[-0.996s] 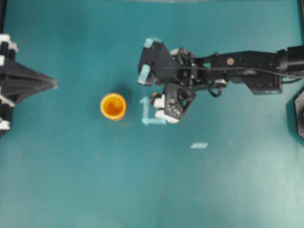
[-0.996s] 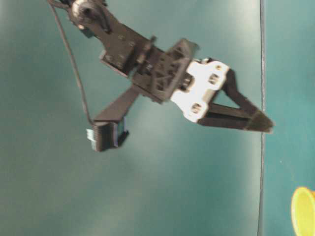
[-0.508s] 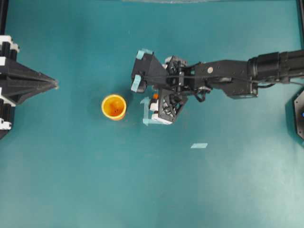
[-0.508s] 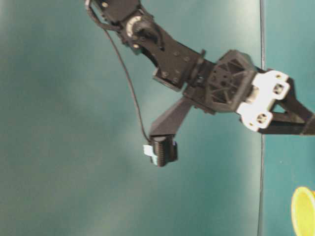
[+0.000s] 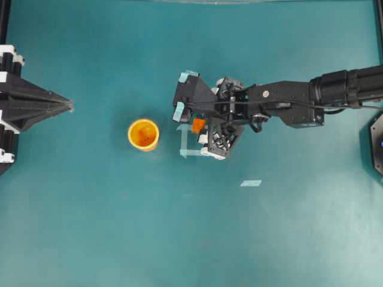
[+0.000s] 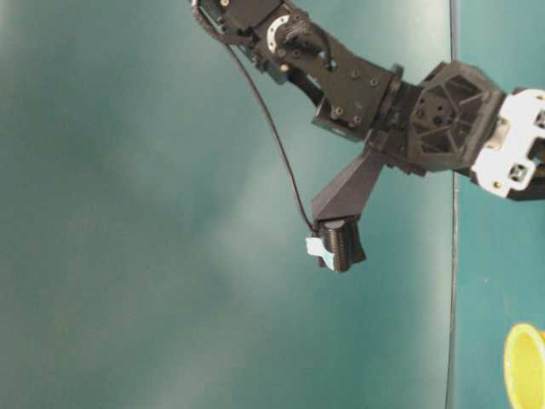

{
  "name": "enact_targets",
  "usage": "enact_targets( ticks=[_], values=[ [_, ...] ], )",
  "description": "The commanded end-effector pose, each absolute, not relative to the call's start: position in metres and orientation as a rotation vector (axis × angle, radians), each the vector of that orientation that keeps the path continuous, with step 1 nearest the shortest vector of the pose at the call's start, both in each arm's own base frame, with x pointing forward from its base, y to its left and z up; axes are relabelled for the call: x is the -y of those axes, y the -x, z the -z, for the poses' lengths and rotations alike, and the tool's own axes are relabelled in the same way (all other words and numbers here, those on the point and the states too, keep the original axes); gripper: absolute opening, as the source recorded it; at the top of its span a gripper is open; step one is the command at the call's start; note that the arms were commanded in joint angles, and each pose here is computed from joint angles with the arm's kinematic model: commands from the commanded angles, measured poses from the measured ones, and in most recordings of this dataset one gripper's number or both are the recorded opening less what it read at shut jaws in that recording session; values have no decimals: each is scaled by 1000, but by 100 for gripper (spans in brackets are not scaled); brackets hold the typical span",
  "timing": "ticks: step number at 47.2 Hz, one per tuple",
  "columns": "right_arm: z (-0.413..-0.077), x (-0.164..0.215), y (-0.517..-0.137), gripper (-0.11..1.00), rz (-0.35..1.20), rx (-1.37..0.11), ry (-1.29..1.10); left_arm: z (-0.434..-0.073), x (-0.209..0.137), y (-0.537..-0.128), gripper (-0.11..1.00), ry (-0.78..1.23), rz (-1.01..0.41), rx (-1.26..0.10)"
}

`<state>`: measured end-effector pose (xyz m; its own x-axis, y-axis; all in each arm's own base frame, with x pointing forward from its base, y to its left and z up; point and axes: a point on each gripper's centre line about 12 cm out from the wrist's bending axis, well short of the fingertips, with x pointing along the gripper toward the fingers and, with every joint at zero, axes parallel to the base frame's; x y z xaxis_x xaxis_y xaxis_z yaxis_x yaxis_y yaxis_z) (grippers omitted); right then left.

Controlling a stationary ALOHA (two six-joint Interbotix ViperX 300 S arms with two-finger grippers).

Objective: Lift the orange block with right arm.
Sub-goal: 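Lower the right gripper around the cube and close its fingers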

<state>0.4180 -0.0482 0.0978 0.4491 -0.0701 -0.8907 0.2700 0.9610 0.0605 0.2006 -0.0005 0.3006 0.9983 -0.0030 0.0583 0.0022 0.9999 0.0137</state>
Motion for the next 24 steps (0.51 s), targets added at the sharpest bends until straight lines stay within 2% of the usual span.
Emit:
enact_targets(
  ticks=[1,24],
  values=[
    [-109,48,-423,65,208,-1044,-206,-312,1,-203,0,-18,3,84],
    [-112,48,-427,64,204,-1006,-206,-312,1,-203,0,-18,3,84]
  ],
)
